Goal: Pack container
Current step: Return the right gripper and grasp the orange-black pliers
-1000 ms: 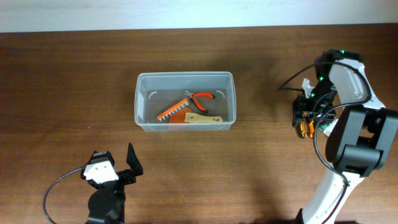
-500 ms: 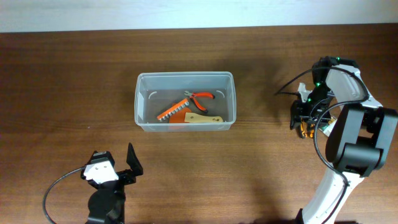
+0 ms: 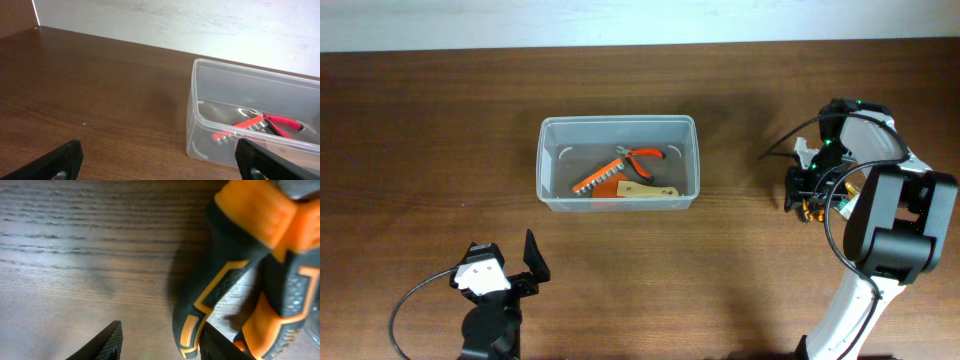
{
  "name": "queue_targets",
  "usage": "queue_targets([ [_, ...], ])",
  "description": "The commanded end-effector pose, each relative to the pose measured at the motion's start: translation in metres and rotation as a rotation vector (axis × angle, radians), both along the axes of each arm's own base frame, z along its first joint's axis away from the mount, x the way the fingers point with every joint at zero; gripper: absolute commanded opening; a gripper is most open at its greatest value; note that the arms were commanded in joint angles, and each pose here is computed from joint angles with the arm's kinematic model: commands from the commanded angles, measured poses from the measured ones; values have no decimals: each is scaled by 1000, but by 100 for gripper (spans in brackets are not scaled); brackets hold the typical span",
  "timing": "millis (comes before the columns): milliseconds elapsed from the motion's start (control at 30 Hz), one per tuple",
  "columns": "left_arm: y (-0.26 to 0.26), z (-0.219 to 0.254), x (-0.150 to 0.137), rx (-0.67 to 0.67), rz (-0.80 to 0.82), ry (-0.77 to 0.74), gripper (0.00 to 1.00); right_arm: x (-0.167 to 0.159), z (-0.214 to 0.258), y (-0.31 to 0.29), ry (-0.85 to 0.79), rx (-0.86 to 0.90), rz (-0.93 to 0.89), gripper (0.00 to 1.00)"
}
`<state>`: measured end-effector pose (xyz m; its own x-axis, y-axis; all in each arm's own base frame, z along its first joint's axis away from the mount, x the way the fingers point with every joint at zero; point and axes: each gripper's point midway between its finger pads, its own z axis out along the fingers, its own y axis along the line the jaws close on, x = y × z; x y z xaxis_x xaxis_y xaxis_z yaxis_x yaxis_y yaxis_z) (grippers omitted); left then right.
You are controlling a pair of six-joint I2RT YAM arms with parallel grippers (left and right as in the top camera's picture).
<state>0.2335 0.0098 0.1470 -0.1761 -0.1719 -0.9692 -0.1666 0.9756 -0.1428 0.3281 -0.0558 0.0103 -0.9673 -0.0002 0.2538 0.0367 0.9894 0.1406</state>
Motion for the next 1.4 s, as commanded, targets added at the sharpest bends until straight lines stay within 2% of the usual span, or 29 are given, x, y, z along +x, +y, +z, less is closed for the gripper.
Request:
queue_targets([
  [0,0,0,0,9,-2,-1,99,-1,0,3,-11,4,10,48],
  [67,0,0,0,9,-2,-1,99,1,-1,3,-20,2,9,44],
  [200,0,0,0,9,-2,0,99,4,-2,2,-31,-1,5,25],
  [833,0,0,0,9,-2,-1,99,15,-4,-1,-74,-13,-4,24],
  [1000,0,0,0,9,-2,-1,99,22,-6,-3,-101,-30,-38,27],
  [1167,0,0,0,9,-2,-1,99,23,-10,-3,-104,-35,-55,17],
  [1300,0,0,0,9,-2,-1,99,17,-18,-6,-88,-62,-86,21],
  [1367,0,0,0,9,-2,-1,99,14,-20,-5,-81,-62,-86,19],
])
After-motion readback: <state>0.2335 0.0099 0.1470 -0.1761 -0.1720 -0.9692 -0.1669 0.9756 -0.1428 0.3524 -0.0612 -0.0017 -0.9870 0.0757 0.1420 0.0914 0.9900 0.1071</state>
